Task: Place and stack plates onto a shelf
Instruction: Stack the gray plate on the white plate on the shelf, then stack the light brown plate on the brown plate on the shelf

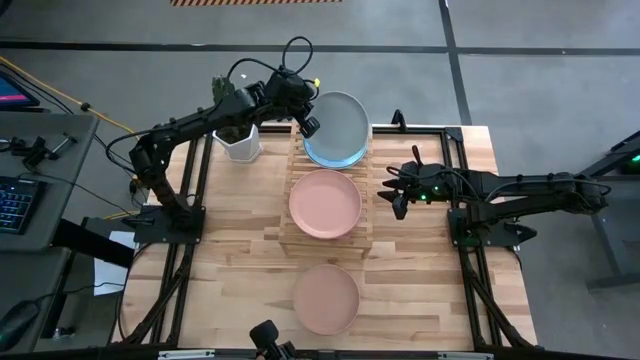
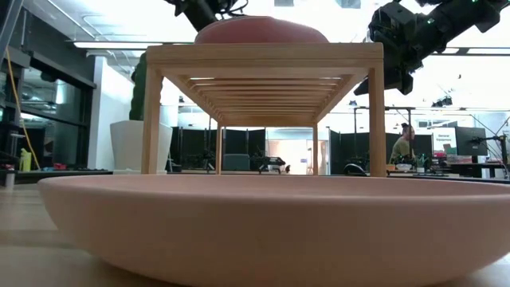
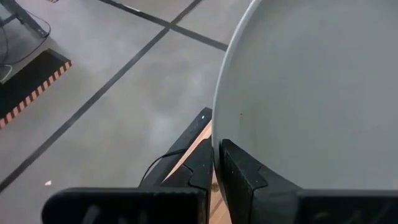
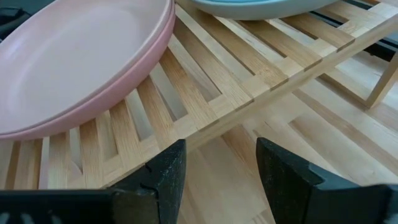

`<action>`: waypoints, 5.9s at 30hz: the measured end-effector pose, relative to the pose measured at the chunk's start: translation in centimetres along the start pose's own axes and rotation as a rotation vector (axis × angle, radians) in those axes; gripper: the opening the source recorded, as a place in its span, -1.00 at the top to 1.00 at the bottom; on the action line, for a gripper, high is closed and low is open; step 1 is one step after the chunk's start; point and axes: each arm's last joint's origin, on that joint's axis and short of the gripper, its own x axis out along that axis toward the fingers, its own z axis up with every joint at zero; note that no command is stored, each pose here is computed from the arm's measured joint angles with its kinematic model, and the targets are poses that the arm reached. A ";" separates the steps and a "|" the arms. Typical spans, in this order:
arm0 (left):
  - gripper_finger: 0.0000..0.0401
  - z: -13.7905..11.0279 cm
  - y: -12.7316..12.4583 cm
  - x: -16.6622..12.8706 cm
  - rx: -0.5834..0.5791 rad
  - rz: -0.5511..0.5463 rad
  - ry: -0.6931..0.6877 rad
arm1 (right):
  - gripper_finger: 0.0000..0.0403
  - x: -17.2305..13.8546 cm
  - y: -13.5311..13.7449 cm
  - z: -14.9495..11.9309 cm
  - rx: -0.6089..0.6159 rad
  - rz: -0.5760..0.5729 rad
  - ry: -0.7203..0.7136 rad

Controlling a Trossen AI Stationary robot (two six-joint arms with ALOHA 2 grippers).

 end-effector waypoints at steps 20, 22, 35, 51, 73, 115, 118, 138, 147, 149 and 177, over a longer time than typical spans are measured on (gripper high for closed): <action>0.72 -0.4 -0.3 -0.2 0.106 -0.011 0.041 | 0.12 0.0 -0.1 0.1 -0.008 -0.045 -0.021; 0.65 -0.4 -0.3 -0.3 0.112 -0.010 0.041 | 0.12 0.0 -0.1 0.1 -0.008 -0.045 -0.021; 0.17 0.5 1.0 -4.2 0.097 0.010 -0.046 | 0.12 0.0 -0.1 0.1 0.027 -0.044 -0.022; 0.74 -10.6 -1.9 -5.8 -0.031 -0.213 -0.286 | 0.12 0.0 -0.1 0.1 0.047 -0.043 -0.022; 1.00 -15.3 -4.7 -1.3 -0.126 -0.154 -0.446 | 0.12 0.0 -0.2 0.1 0.044 -0.085 -0.044; 1.00 -24.3 -8.4 -12.6 -0.256 -0.482 -0.676 | 0.12 1.4 15.0 -12.4 0.442 0.109 0.496; 1.00 -24.4 -8.7 -12.8 -0.246 -0.495 -0.677 | 0.12 3.2 17.2 -12.5 0.406 0.008 0.509; 1.00 -24.5 -8.8 -13.0 -0.232 -0.473 -0.683 | 0.23 9.4 21.9 -15.7 0.413 -0.247 0.546; 1.00 -24.5 -8.8 -13.0 -0.232 -0.473 -0.683 | 0.90 8.1 21.0 -16.1 0.198 -0.309 0.644; 1.00 -24.5 -8.8 -13.0 -0.235 -0.468 -0.682 | 0.91 7.2 20.6 -16.1 0.163 -0.348 0.707; 1.00 -24.4 -8.7 -13.0 -0.239 -0.460 -0.684 | 1.00 -3.6 16.9 -4.1 0.071 0.364 0.381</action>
